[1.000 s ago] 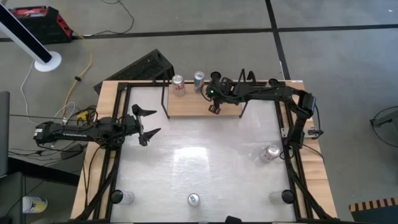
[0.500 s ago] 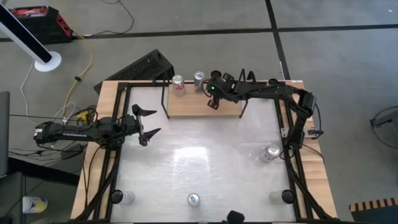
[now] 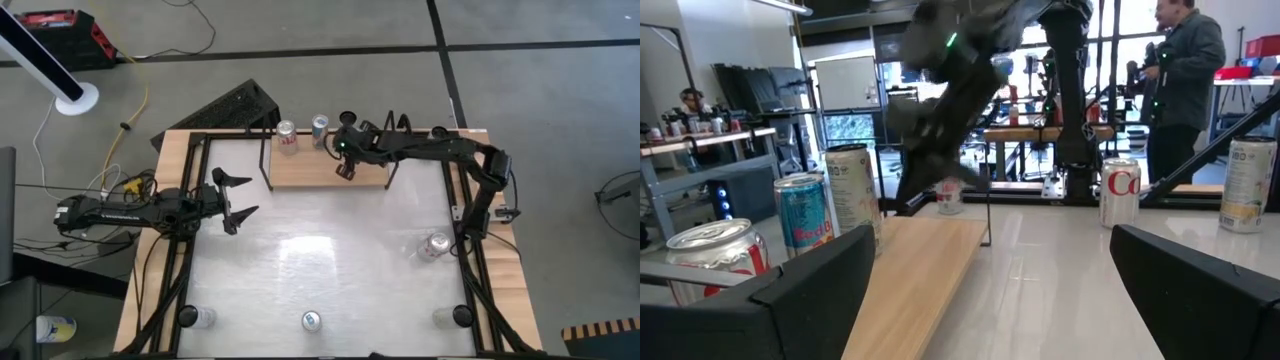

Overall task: Place canned beverage on shelf
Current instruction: Put the top white-yellow soda can on the shelf, then put the top white-pink soda can on the shelf

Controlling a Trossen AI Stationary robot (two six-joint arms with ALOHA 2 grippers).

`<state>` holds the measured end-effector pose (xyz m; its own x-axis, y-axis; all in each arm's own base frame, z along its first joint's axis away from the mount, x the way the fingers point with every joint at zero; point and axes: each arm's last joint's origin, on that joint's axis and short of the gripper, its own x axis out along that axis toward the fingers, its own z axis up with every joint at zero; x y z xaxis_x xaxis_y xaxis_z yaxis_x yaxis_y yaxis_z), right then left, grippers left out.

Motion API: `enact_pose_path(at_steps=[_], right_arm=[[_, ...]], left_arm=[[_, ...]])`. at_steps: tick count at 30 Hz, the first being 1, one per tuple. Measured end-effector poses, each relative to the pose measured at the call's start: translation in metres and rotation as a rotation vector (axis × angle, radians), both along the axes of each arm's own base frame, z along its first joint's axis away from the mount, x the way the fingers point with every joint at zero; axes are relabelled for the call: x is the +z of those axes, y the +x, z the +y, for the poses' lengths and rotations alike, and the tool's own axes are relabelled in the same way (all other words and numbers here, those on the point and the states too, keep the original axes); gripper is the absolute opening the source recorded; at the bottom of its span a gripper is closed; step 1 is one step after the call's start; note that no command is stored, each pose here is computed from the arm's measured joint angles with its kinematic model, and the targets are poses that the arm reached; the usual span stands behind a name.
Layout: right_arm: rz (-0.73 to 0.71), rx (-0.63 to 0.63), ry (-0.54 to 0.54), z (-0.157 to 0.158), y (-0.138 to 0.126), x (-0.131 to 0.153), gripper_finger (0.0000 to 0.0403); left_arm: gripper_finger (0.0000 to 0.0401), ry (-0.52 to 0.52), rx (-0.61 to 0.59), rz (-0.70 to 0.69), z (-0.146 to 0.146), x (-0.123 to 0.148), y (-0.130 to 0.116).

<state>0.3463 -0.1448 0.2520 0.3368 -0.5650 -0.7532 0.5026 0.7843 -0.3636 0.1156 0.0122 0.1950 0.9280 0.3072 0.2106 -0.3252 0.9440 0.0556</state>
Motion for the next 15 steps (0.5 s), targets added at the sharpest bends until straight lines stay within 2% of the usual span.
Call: enact_pose_path(at_steps=[5, 9, 11, 15], right_arm=[[-0.071, 0.048, 0.006, 0.038, -0.019, 0.061, 0.0026], [-0.178, 0.025, -0.013, 0.057, -0.06, 0.113, 0.0022], [-0.198, -0.053, -0.031, 0.06, -0.088, 0.13, 0.0022], [-0.2, -0.342, -0.07, 0.057, -0.146, 0.144, 0.0026]], left_arm=[[0.0393, -0.002, -0.007, -0.002, 0.0, 0.0, 0.0], [0.0393, -0.014, -0.012, -0.009, 0.0, 0.0, 0.0], [0.0393, -0.021, -0.015, -0.011, 0.0, 0.0, 0.0], [0.0393, -0.021, -0.015, -0.014, 0.0, 0.001, 0.0]])
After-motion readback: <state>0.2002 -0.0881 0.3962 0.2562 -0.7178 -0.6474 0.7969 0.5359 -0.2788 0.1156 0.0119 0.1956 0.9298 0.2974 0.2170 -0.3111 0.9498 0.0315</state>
